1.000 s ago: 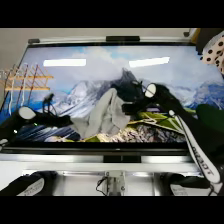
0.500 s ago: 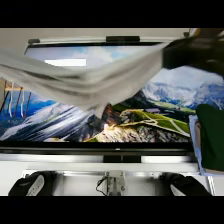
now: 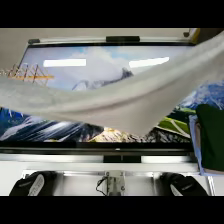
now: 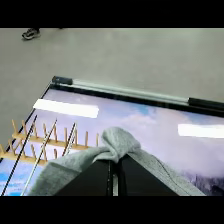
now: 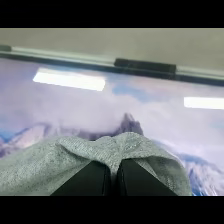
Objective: Fold the shirts.
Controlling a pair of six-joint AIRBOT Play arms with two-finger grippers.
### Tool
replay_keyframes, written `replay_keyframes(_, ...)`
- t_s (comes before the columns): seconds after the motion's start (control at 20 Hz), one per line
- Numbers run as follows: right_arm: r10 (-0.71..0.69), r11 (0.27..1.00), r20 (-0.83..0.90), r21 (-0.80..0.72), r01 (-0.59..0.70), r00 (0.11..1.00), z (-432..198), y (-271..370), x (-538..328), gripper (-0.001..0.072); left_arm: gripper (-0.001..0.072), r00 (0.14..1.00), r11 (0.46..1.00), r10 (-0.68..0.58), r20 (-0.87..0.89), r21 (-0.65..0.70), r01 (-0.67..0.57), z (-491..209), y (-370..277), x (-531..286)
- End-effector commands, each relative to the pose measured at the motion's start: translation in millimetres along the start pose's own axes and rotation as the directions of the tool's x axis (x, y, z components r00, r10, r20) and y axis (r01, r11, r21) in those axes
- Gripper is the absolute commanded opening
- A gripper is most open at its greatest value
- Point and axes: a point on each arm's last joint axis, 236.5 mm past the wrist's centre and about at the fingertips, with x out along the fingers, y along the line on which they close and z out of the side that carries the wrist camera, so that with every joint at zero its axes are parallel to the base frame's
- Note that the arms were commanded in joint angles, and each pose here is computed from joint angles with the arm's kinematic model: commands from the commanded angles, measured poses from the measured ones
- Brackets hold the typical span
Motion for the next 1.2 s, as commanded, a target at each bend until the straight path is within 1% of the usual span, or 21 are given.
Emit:
replay_keyframes(0.0,-0.127,0.992,-0.277,-0.024,0.126,0.952,-66.0,-27.3,30.6,0.0075,0.0038,0.997,1.000,0.010,-0.078,-0.014,-0.011,-19.3,9.4,37.5)
replay_keyframes(0.1,-0.154,0.988,-0.418,-0.049,0.147,0.895,-111.5,-30.5,75.1,0.0075,0.0038,0.997,0.996,-0.063,-0.047,-0.065,0.060,-12.2,0.7,85.3)
replay_keyframes(0.2,-0.160,0.985,-0.522,-0.027,0.172,0.838,-161.2,-28.8,129.0,0.0075,0.0039,0.984,0.973,-0.173,-0.041,-0.160,0.164,-11.8,-15.2,144.1)
replay_keyframes(0.3,-0.157,0.977,-0.607,0.021,0.214,0.779,-216.0,-25.6,183.0,0.0076,0.0039,0.951,0.940,-0.271,-0.147,-0.252,0.229,-49.9,-34.5,216.7)
replay_keyframes(0.35,-0.148,0.972,-0.650,0.045,0.232,0.745,-245.2,-22.2,208.1,0.0076,0.0039,0.920,0.931,-0.306,-0.245,-0.279,0.235,-86.5,-46.2,256.6)
replay_keyframes(0.4,-0.130,0.967,-0.692,0.070,0.245,0.710,-272.6,-17.0,228.8,0.0075,0.0039,0.878,0.924,-0.336,-0.342,-0.301,0.236,-126.7,-60.0,290.9)
replay_keyframes(0.45,-0.097,0.963,-0.742,0.098,0.250,0.664,-300.8,-8.2,246.7,0.0075,0.0040,0.816,0.916,-0.368,-0.446,-0.326,0.235,-174.6,-78.2,321.7)
replay_keyframes(0.5,-0.051,0.961,-0.784,0.130,0.245,0.619,-325.6,3.2,258.9,0.0075,0.0040,0.741,0.904,-0.407,-0.535,-0.354,0.240,-220.2,-99.8,341.3)
replay_keyframes(0.55,-0.007,0.956,-0.822,0.163,0.245,0.570,-349.8,14.3,267.6,0.0075,0.0041,0.648,0.885,-0.453,-0.612,-0.398,0.243,-267.2,-124.6,354.4)
replay_keyframes(0.6,0.031,0.950,-0.851,0.188,0.249,0.525,-369.1,23.5,271.7,0.0075,0.0072,0.550,0.865,-0.495,-0.672,-0.442,0.238,-309.7,-148.0,359.5)
replay_keyframes(0.65,0.057,0.948,-0.869,0.201,0.247,0.491,-381.8,29.9,272.9,0.0075,0.0118,0.468,0.854,-0.516,-0.718,-0.473,0.215,-343.6,-163.5,359.8)
replay_keyframes(0.7,0.074,0.951,-0.880,0.203,0.232,0.469,-389.1,34.0,272.7,0.0075,0.0282,0.398,0.853,-0.520,-0.756,-0.488,0.187,-371.0,-171.8,357.1)
replay_keyframes(0.75,0.074,0.955,-0.885,0.196,0.221,0.460,-391.2,34.2,271.6,0.0075,0.0629,0.323,0.856,-0.515,-0.794,-0.491,0.160,-393.1,-173.1,349.1)
replay_keyframes(0.8,0.069,0.960,-0.888,0.183,0.211,0.455,-391.2,33.0,269.7,0.0075,0.0719,0.267,0.865,-0.502,-0.823,-0.479,0.149,-404.6,-165.8,340.3)
replay_keyframes(0.9,0.063,0.970,-0.902,0.156,0.186,0.427,-391.9,31.3,261.1,0.0075,0.0719,0.165,0.892,-0.447,-0.879,-0.424,0.158,-404.9,-126.9,316.1)
replay_keyframes(0.95,0.061,0.975,-0.910,0.143,0.173,0.410,-393.0,30.8,256.1,0.0075,0.0717,0.144,0.908,-0.412,-0.900,-0.393,0.143,-396.7,-101.4,306.0)
replay_keyframes(1.0,0.060,0.979,-0.919,0.132,0.158,0.390,-394.2,30.6,250.6,0.0075,0.0712,0.156,0.922,-0.383,-0.910,-0.366,0.125,-385.5,-76.0,299.2)
replay_keyframes(1.05,0.060,0.981,-0.927,0.123,0.147,0.371,-395.5,30.7,245.6,0.0075,0.0683,0.177,0.934,-0.356,-0.918,-0.345,0.089,-373.9,-51.0,291.0)
replay_keyframes(1.1,0.058,0.983,-0.933,0.115,0.141,0.355,-396.6,30.4,241.1,0.0075,0.0587,0.188,0.937,-0.350,-0.918,-0.344,0.065,-366.6,-35.8,280.1)
replay_keyframes(1.15,0.059,0.985,-0.940,0.109,0.132,0.337,-398.1,30.5,237.0,0.0075,0.0583,0.185,0.935,-0.353,-0.917,-0.350,0.052,-367.4,-25.3,264.6)
